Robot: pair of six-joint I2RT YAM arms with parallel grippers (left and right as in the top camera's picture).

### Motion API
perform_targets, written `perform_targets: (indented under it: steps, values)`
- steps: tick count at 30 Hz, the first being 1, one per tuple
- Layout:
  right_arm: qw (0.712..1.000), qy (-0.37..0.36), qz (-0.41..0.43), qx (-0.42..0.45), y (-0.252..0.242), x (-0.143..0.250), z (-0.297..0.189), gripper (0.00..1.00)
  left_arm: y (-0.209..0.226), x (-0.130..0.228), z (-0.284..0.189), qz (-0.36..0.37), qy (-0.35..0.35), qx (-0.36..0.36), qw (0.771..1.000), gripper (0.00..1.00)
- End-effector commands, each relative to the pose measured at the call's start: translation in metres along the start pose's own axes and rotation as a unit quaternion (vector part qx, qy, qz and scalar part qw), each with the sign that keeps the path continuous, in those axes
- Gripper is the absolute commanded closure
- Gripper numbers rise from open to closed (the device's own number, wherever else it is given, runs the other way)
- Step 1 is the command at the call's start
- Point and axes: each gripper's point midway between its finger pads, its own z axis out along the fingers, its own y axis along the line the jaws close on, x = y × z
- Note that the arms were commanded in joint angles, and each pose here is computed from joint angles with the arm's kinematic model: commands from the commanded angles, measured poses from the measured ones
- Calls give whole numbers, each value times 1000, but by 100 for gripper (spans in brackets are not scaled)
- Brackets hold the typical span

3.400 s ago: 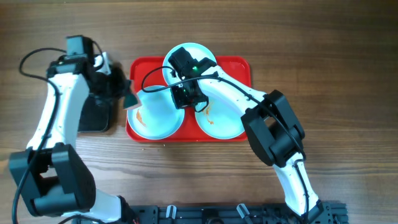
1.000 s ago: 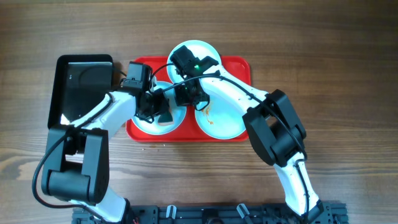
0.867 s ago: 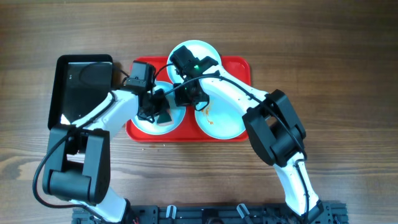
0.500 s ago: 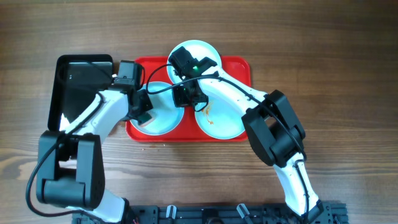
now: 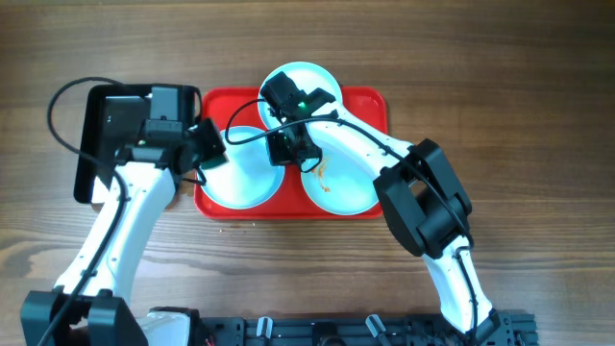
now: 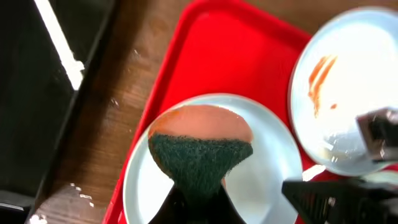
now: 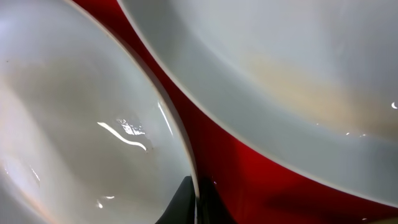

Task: Clean dirty plates on tray and stack at the side

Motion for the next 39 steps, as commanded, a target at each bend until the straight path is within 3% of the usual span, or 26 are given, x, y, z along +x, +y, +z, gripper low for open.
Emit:
perform_targets:
  steps: [1,5,9,18,24,29,35,39]
  values:
    - [1000,-6,-13,23,-7,0,-5,96,32,-40,-10,-51,-53,-6,997,96]
    - [998,-51,-34,5,10,-14,-47,96,89,-72,-15,-120,-97,-38,987,96]
    - [993,-107,-40,18,13,-28,-86,96,128,-79,-4,-159,-102,-64,980,96]
    - [950,-219,-102,198,-34,-57,-156,96,172,-71,25,-203,-75,-98,971,96]
    - [871,-273,-205,353,-24,-65,-186,96,176,-73,24,-206,-80,-99,970,96]
    - [785,-326,-307,428,44,-51,-206,96,176,-73,24,-206,-80,-100,970,96]
    - [723,-339,-345,493,69,-36,-226,96,176,-71,25,-206,-76,-101,970,96]
    - [709,-336,-350,512,70,-33,-231,96,176,-70,25,-206,-75,-101,970,96]
